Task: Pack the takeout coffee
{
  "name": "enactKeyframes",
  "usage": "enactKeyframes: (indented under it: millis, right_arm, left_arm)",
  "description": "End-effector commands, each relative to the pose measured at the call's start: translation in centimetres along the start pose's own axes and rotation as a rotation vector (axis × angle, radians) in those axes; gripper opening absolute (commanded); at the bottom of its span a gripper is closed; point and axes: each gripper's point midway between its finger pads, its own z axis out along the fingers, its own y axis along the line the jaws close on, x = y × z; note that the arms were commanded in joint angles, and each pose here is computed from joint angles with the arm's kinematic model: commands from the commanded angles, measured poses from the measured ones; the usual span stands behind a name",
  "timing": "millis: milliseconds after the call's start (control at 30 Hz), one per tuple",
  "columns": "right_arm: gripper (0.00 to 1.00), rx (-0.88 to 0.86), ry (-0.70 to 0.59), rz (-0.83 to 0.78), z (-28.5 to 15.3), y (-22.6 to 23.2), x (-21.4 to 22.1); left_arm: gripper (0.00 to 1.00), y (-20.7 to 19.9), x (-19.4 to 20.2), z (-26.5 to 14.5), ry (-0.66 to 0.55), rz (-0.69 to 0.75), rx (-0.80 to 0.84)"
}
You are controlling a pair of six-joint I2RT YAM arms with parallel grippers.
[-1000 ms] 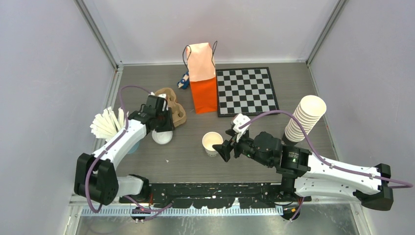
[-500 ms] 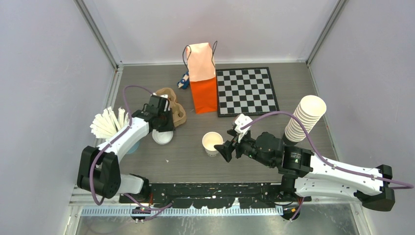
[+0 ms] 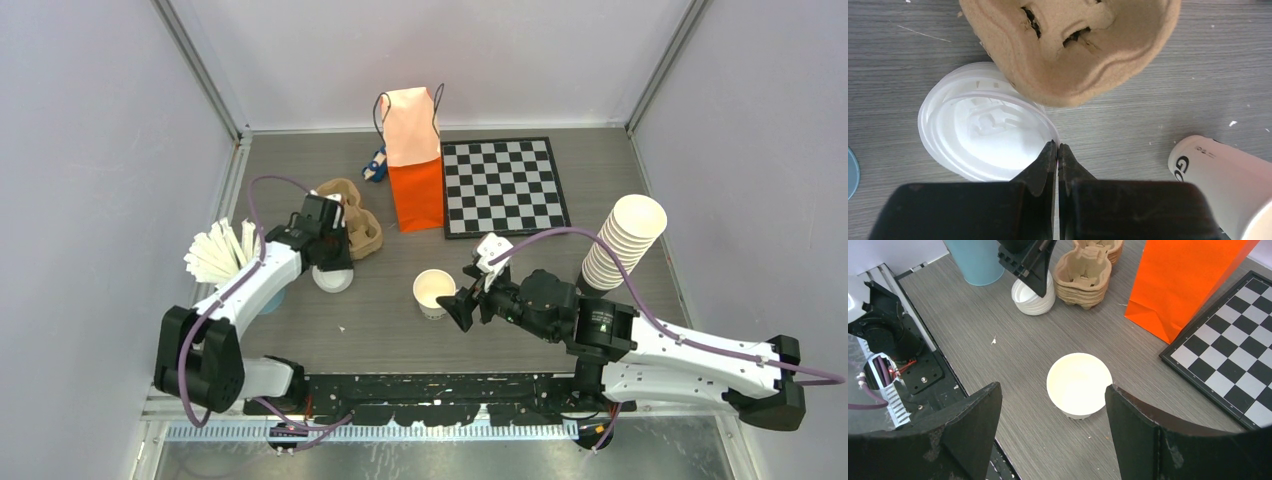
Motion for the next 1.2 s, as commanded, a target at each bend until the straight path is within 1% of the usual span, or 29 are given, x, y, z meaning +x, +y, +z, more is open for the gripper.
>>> enactKeyframes:
  millis: [0, 267, 367, 500, 600, 733, 833, 867, 1000, 1067, 1167]
  right_arm:
    - [0.8, -0.02, -0.05, 0.015, 0.0, 0.6, -2.3]
    - [0.8, -0.069, -0.066, -0.001, 0.4, 1.6, -2.8]
    - [0.82, -0.116, -0.125, -0.028, 0.5, 2.3, -3.3]
    - [0.89, -0.181, -0.237, -0.096, 0.6, 3.4, -5.1]
    - [0.89, -0.24, -0.287, -0.194, 1.2, 4.5, -5.7]
    - [0.91, -0.233, -0.366, -0.28, 2.2, 4.8, -6.6]
    - [0.92, -0.23, -0.427, -0.333, 2.6, 5.0, -6.9]
    - [0.92, -0.233, -0.461, -0.351, 2.5, 5.1, -7.2]
    - [0.93, -0.29, -0.503, -0.455, 2.5, 6.1, -6.3]
    - [0.93, -0.3, -0.515, -0.463, 2.4, 6.3, -6.3]
    - [0.93, -0.296, -0.539, -0.469, 2.4, 6.3, -6.4]
  left_arm:
    - [0.0, -1.8, -2.0, -3.2, -0.074, 0.01, 0.078]
    - [0.0, -4.0, -2.0, -7.6, -0.096, 0.014, 0.206]
    - [0.0, -5.4, -2.0, -10.1, -0.138, 0.025, 0.3]
    - [0.0, -8.5, -1.8, -13.9, -0.181, 0.032, 0.506]
    - [0.0, -10.9, -1.3, -16.9, -0.196, 0.039, 0.68]
    - [0.0, -13.9, -0.4, -21.4, -0.207, 0.068, 0.948]
    - [0.0, -15.0, 0.6, -24.1, -0.218, 0.11, 1.102]
    - [0.0, -15.2, 1.0, -24.8, -0.219, 0.124, 1.136]
    - [0.0, -15.8, 2.5, -26.9, -0.177, 0.179, 1.266]
    - [0.0, -15.8, 3.1, -27.8, -0.164, 0.197, 1.306]
    - [0.0, -15.8, 3.5, -28.7, -0.186, 0.214, 1.324]
